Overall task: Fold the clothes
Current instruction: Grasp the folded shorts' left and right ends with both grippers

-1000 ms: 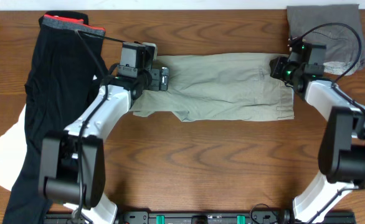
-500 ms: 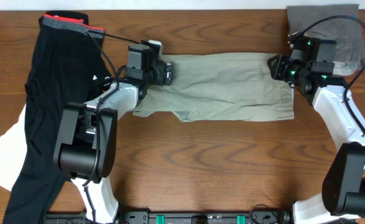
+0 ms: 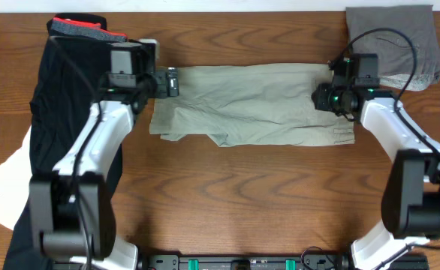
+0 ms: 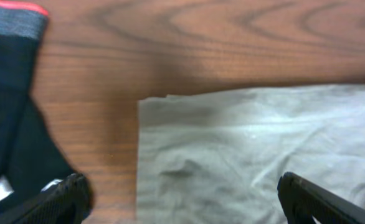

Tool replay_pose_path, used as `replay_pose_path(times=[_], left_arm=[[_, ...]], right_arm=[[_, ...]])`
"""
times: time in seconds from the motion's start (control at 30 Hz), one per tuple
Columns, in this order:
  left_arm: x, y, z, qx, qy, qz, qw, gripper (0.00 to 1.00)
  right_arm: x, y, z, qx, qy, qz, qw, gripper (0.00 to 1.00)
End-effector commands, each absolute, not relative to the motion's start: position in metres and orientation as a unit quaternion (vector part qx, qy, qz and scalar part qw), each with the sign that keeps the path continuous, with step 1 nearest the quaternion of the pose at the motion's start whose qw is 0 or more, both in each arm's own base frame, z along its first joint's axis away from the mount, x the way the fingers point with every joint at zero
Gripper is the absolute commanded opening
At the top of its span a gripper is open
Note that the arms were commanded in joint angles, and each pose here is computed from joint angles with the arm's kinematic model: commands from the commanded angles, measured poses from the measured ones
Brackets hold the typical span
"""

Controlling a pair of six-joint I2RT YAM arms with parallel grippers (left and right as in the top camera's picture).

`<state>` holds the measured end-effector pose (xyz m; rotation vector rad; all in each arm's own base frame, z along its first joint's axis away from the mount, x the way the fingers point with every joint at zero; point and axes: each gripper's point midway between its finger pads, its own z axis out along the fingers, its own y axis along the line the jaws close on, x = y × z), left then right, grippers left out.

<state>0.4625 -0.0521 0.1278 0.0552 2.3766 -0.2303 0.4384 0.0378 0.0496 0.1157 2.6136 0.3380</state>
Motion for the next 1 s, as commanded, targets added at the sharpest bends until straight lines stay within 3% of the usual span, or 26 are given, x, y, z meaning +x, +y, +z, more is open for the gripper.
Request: replay_pose_path(times=[0.0,0.5,0.73,0.97], left_arm=[[0.459,-0.042,0.155,0.009,0.919,-0.088,0.383,0.98],[0.423,0.002,0.138,-0.060,0.946,-0.076,0.310,0.98],[0.409,-0.001,0.128,-0.080,0.955,-0.086,0.274,0.98],[0.385,-0.018,0.117,-0.080,0.964,-0.130,0.216,0.98]], right_arm=[[0.441,0.037,0.028,0.036,0.965,0.106,0.236,0.31],[0.434,0.105,-0.052,-0.043,0.973,0.121,0.190,0.33],[0.446,0.121,-0.037,-0.050,0.969,0.133,0.202,0.34],[0.478,0.125,0.025,-0.062,0.964,0.137,0.221,0.40]])
